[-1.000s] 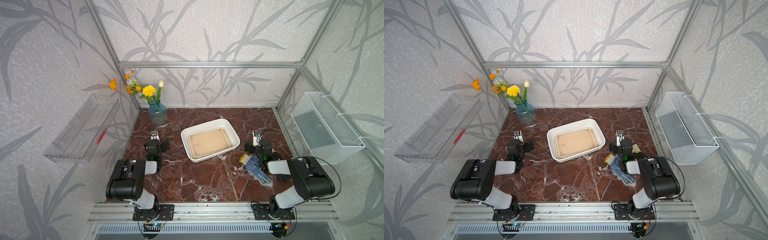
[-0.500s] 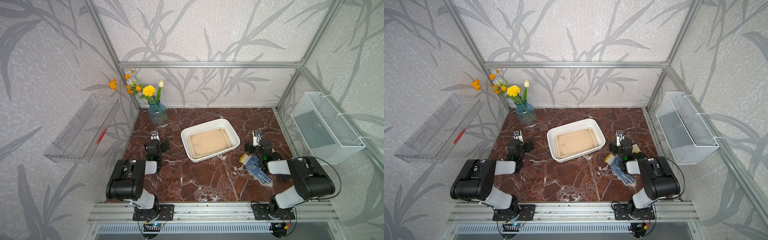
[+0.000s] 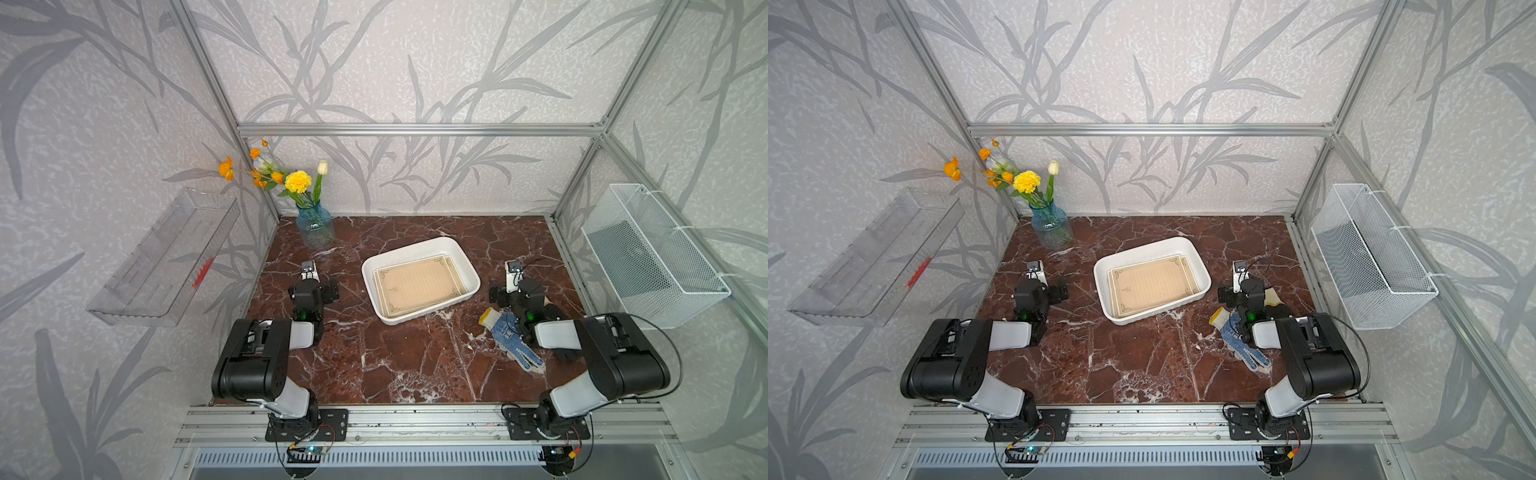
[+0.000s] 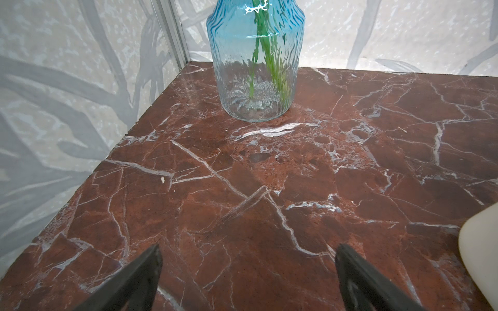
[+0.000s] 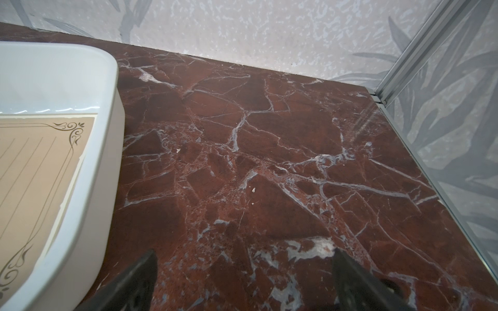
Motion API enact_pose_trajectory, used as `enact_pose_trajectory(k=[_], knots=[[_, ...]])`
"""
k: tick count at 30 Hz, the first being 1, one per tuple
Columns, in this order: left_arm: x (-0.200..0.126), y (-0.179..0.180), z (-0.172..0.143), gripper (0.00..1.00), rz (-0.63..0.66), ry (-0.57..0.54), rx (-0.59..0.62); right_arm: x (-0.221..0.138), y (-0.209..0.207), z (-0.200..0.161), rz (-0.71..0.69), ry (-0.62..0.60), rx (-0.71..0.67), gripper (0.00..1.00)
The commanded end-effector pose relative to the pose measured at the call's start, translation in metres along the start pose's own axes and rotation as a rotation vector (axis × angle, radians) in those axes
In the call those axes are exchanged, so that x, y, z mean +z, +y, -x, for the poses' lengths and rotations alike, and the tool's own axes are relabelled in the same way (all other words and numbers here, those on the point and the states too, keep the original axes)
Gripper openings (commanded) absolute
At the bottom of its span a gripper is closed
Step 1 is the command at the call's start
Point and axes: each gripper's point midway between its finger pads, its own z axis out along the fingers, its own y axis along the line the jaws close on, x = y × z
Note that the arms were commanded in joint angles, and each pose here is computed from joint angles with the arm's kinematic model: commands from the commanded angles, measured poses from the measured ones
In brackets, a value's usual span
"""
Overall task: Take out the stationery paper from the storage box
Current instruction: Adjust the storage box at the center of the board.
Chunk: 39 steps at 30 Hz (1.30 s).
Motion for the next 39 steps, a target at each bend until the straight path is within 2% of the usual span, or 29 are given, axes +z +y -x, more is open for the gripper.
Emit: enact_pose_trajectory(k=[1,9,12,17,19,22,25,27,29,31,33,35,39], knots=[[-0.001,0.000,0.009,1.00,-0.003,-0.017,-0.010,0.000,-0.003,0.014,-0.012,-0.036,0.014,0.99],[-0.001,0.000,0.010,1.00,0.000,-0.023,-0.011,0.000,-0.003,0.013,-0.007,-0.032,0.015,0.99],[-0.008,0.003,0.022,0.99,0.006,-0.044,-0.012,-0.001,-0.004,0.013,0.003,-0.035,0.019,0.99],[-0.032,0.000,0.047,0.88,-0.028,-0.050,-0.011,-0.017,-0.011,0.031,-0.033,-0.108,0.019,0.99],[-0.045,0.006,0.060,0.86,0.001,-0.045,-0.062,-0.029,-0.015,0.044,-0.072,-0.110,0.017,0.96],[-0.065,0.009,0.086,0.76,-0.002,-0.064,-0.204,-0.052,-0.010,0.064,-0.055,-0.039,0.036,0.92],[-0.078,-0.019,0.119,0.66,-0.144,-0.055,-0.328,-0.082,0.016,0.091,0.048,-0.023,0.075,0.85],[-0.083,-0.048,0.139,0.64,-0.245,-0.003,-0.337,-0.104,0.048,0.108,0.159,-0.021,0.051,0.82],[-0.088,-0.079,0.157,0.64,-0.334,0.065,-0.298,-0.126,0.086,0.116,0.270,-0.003,0.001,0.80],[-0.089,-0.110,0.168,0.64,-0.427,0.144,-0.243,-0.150,0.123,0.113,0.367,0.050,-0.071,0.79],[-0.087,-0.130,0.174,0.63,-0.499,0.228,-0.214,-0.166,0.140,0.103,0.383,0.122,-0.099,0.76],[-0.082,-0.146,0.176,0.61,-0.556,0.299,-0.177,-0.177,0.151,0.091,0.395,0.190,-0.070,0.70],[-0.056,-0.158,0.166,0.51,-0.550,0.404,-0.108,-0.194,0.174,0.067,0.477,0.322,0.051,0.55]])
